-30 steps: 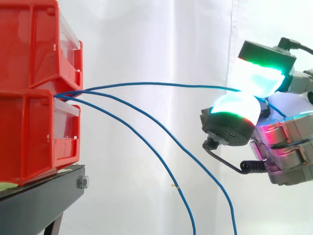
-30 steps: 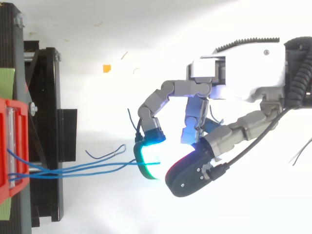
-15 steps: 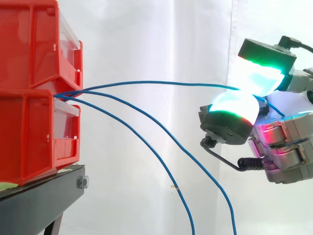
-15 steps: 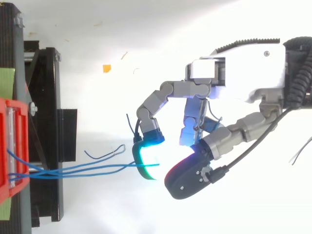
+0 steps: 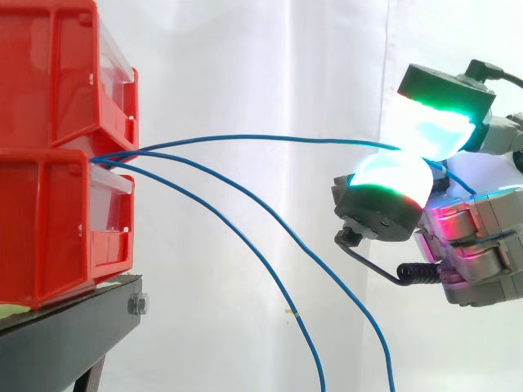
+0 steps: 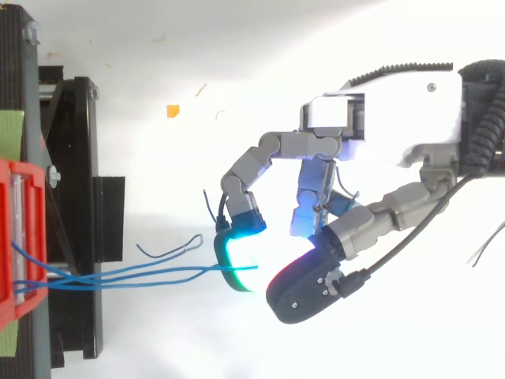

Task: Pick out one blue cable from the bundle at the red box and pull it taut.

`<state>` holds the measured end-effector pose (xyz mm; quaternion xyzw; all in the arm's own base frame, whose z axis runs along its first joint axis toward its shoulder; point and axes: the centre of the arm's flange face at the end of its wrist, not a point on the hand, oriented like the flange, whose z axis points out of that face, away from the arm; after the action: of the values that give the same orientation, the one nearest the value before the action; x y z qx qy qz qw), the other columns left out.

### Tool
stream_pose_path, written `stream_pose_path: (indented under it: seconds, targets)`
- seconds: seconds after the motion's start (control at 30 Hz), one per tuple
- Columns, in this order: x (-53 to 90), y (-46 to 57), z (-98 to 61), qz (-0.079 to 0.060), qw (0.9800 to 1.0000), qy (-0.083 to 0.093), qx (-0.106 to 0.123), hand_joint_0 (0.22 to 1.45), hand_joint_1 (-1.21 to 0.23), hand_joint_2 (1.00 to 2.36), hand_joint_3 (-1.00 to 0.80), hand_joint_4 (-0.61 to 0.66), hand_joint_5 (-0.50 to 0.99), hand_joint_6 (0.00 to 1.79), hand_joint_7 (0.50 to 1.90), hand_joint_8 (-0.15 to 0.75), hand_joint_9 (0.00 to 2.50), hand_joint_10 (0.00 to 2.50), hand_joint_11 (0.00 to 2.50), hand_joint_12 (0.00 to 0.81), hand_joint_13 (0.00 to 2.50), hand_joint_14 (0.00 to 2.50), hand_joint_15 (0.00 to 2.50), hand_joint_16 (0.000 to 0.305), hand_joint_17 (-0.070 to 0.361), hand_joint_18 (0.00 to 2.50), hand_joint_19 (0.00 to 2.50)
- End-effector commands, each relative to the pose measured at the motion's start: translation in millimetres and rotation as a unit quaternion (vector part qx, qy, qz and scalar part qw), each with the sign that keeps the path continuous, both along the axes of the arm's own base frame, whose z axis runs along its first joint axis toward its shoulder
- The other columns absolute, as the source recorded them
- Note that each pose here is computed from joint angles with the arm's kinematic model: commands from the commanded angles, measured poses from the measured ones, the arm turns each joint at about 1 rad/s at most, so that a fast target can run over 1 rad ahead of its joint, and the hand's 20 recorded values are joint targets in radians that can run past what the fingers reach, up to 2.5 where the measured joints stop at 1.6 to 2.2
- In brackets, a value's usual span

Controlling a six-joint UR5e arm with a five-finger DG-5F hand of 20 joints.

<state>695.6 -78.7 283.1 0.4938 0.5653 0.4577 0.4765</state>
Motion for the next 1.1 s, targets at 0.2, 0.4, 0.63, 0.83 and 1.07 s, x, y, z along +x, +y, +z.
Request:
stream_pose_path:
  seconds: [0.2, 0.4, 0.63, 0.83, 1.07]
  targets:
    - [-0.2, 0.0, 1.1, 0.000, 1.0000, -0.001, 0.000, 0.58, -0.76, 1.02, -0.03, -0.18, -0.06, 0.86, 1.10, 0.214, 1.38, 0.02, 1.22, 0.226, 1.41, 0.01, 1.50, 0.033, 0.074, 1.25, 1.37]
    - [0.0, 0.0, 0.0, 0.000, 1.0000, 0.000, 0.000, 0.58, -0.76, 1.01, -0.03, -0.18, -0.06, 0.86, 1.08, 0.226, 1.39, 0.02, 1.20, 0.239, 1.42, 0.01, 1.49, 0.034, 0.077, 1.24, 1.37]
    - [0.0, 0.0, 0.0, 0.000, 1.0000, 0.000, 0.000, 0.59, -0.78, 1.01, -0.03, -0.17, -0.05, 0.85, 1.11, 0.258, 1.48, 0.02, 1.19, 0.267, 1.48, 0.01, 1.50, 0.040, 0.091, 1.35, 1.36]
    - [-0.1, -1.0, 0.0, -0.001, 1.0000, 0.000, 0.000, 0.59, -0.78, 1.01, -0.03, -0.17, -0.05, 0.85, 1.12, 0.260, 1.47, 0.02, 1.15, 0.266, 1.48, 0.01, 1.49, 0.041, 0.091, 1.35, 1.35]
    - [0.0, 0.0, 0.0, 0.000, 1.0000, 0.000, 0.000, 0.59, -0.78, 1.01, -0.03, -0.17, -0.05, 0.85, 1.12, 0.265, 1.45, 0.02, 1.14, 0.270, 1.47, 0.01, 1.48, 0.041, 0.091, 1.34, 1.33]
